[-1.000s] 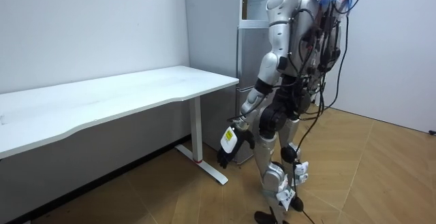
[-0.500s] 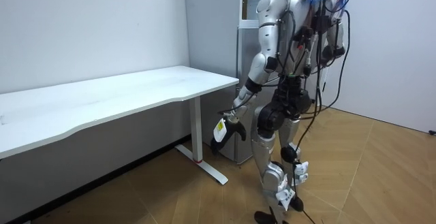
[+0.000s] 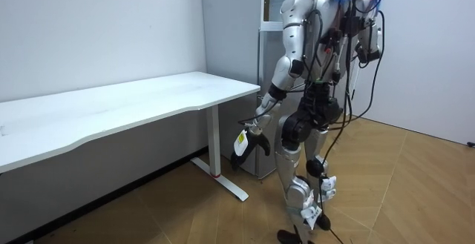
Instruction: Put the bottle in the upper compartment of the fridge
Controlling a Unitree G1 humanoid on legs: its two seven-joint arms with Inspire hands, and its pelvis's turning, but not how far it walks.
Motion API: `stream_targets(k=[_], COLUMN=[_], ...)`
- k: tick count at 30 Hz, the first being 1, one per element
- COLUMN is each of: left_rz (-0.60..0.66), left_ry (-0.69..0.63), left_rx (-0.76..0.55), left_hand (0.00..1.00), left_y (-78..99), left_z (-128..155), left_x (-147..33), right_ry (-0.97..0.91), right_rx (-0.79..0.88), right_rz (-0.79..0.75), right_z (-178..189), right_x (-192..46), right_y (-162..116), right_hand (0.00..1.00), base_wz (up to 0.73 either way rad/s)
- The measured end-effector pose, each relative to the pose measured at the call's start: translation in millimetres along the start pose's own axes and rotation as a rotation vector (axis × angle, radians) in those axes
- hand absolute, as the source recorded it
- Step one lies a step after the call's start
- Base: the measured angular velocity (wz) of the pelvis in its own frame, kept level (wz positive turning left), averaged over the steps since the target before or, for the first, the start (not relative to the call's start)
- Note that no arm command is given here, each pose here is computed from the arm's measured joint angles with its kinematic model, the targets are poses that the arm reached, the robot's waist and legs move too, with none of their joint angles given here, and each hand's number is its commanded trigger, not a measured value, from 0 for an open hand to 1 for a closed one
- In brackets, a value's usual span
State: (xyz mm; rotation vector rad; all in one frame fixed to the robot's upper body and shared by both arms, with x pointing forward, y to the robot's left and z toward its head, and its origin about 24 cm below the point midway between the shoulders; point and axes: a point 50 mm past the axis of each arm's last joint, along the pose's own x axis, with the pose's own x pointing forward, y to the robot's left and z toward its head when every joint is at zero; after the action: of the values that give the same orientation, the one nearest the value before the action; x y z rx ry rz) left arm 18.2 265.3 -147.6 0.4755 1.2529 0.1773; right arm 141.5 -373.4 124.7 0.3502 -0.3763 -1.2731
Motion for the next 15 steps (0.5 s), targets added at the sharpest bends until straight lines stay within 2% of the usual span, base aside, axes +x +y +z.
stream_targets(k=[6,15], left_rz=[0.003,0.001], left_ry=[-0.018,-0.012], left_rx=[-0.008,-0.009], left_hand=[0.0,0.0], left_y=[-0.3,-1.1], left_z=[2,-2], left_x=[0.0,-0.5], right_ry=[-0.077,-0.112], right_rx=[0.046,0.026], right_rz=[0.027,0.025], right_z=[14,18], right_x=[-4,-6], right_y=[10,11], right_hand=[0.0,0.0], base_wz=[0.0,0.0])
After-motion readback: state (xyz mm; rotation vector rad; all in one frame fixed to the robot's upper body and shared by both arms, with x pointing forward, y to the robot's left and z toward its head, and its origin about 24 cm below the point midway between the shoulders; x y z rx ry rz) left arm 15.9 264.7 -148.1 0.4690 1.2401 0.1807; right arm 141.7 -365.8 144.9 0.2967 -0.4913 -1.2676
